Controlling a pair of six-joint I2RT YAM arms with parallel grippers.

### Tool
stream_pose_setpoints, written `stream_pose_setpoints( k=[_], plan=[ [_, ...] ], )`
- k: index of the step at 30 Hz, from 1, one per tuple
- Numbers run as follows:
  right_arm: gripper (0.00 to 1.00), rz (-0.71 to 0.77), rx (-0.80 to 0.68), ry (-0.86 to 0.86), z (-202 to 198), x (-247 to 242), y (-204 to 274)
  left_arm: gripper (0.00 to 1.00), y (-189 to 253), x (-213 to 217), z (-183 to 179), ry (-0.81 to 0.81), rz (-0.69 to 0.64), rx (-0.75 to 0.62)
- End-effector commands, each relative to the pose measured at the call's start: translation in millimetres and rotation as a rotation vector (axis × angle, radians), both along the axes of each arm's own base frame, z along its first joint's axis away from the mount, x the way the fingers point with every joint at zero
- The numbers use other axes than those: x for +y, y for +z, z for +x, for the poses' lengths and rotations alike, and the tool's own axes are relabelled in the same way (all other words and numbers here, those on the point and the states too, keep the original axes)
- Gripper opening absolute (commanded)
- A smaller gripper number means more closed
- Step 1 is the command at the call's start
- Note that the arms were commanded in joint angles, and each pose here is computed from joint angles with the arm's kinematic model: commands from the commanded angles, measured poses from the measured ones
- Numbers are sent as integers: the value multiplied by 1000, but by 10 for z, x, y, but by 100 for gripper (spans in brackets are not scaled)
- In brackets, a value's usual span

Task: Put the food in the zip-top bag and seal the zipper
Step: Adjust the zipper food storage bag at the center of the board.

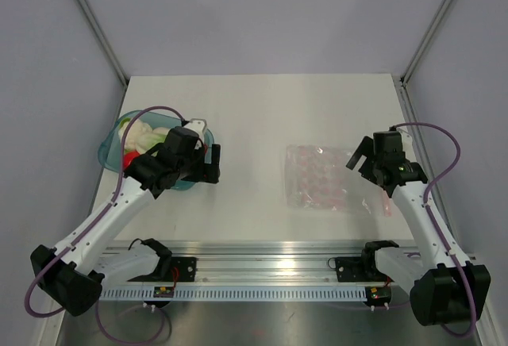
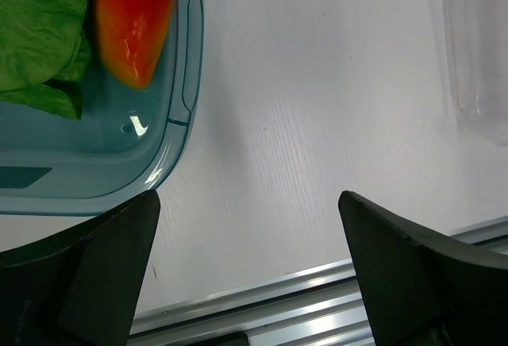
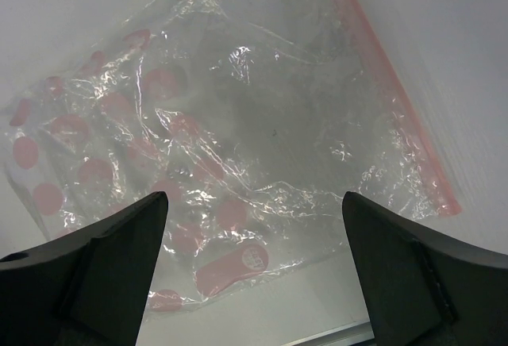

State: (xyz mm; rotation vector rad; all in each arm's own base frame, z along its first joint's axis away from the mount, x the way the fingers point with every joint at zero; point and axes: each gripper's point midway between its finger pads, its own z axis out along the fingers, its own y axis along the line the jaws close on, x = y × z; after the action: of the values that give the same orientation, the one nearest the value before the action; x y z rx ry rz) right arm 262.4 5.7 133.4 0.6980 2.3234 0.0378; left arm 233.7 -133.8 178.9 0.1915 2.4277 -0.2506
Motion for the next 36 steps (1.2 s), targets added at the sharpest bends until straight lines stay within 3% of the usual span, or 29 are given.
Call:
stream_pose_setpoints(
  k=[1, 10, 19, 27, 31, 36],
  plan=[
    [100, 48, -23, 0, 52, 71, 20, 99, 101, -18, -24, -1, -21, -26],
    [99, 93, 31, 12, 10, 163, -63, 99, 20, 18, -121, -11, 10, 16],
    [99, 184, 140, -57, -364, 300, -281, 99, -62, -43, -203, -29, -16, 23],
    [99, 372, 241, -6, -729, 980, -601, 99, -99, -68, -217, -48, -14, 27],
    [99, 486, 244, -10, -750, 1238, -697, 99, -79, -56, -219, -47, -13, 21],
    [100, 523, 133, -18, -513, 1292, -644, 99, -75, -46, -227, -42, -17, 14]
  ],
)
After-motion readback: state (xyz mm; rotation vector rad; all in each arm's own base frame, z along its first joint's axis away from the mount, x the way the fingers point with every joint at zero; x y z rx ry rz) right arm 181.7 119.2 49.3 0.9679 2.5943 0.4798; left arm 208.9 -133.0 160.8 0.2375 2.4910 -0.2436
